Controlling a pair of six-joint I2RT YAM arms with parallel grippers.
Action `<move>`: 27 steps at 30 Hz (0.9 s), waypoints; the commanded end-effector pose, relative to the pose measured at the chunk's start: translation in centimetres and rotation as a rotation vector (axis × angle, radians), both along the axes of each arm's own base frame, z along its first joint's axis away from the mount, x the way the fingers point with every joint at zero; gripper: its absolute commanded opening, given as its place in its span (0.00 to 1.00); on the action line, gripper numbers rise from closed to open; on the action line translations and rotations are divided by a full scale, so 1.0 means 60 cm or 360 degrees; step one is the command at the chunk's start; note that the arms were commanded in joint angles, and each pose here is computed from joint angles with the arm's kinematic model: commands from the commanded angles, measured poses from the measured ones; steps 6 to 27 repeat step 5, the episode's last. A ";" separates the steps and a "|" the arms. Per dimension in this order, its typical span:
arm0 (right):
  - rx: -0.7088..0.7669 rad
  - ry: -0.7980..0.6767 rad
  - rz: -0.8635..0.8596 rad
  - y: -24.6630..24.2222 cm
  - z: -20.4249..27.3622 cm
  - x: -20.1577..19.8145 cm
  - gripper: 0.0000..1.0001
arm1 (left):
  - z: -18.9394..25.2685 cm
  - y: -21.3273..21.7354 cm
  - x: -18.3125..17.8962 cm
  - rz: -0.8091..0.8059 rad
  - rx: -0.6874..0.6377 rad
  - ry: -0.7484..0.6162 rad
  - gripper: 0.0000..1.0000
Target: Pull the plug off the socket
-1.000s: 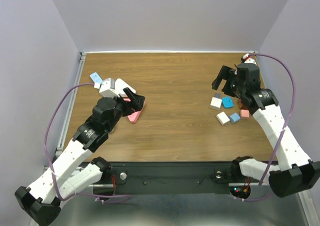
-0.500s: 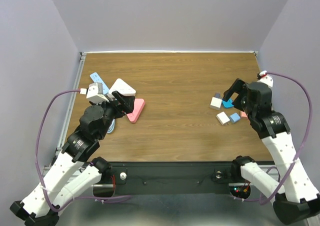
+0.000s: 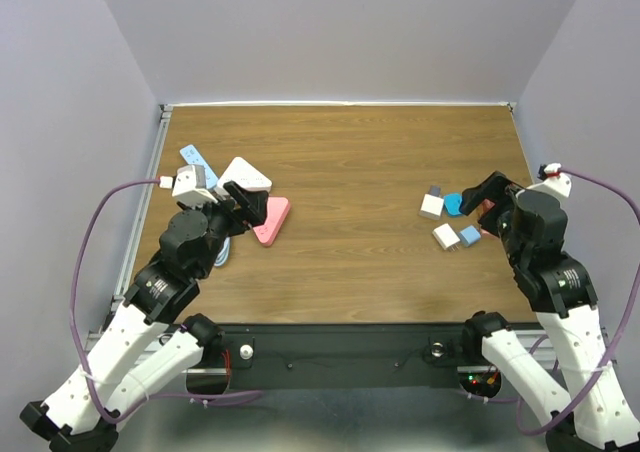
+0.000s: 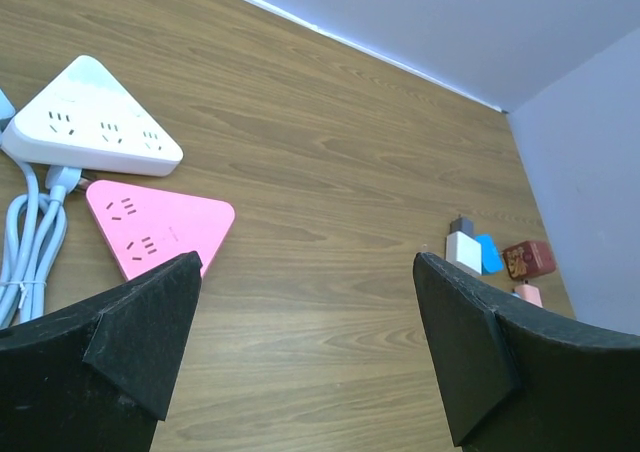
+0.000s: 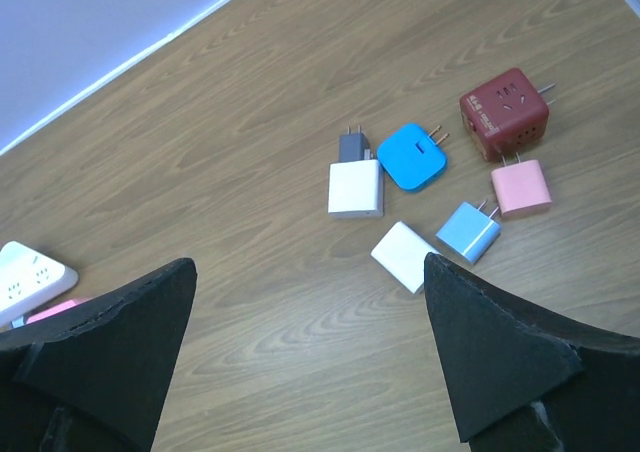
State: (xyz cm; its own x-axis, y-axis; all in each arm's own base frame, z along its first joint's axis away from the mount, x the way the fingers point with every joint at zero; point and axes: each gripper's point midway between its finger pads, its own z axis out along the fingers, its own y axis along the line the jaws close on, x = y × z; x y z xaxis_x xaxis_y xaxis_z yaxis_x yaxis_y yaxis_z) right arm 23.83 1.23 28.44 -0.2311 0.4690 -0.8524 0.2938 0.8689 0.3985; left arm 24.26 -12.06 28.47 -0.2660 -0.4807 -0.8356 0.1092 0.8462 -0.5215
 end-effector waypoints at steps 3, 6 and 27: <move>-0.0024 -0.0044 -0.0019 -0.004 0.019 0.010 1.00 | 0.037 0.001 0.008 0.0018 -0.0050 -0.0109 0.99; -0.0037 -0.0048 -0.0032 -0.008 0.021 0.010 1.00 | 0.038 0.001 0.008 0.0017 -0.0048 -0.0115 0.99; -0.0037 -0.0048 -0.0032 -0.008 0.021 0.010 1.00 | 0.038 0.001 0.008 0.0017 -0.0048 -0.0115 0.99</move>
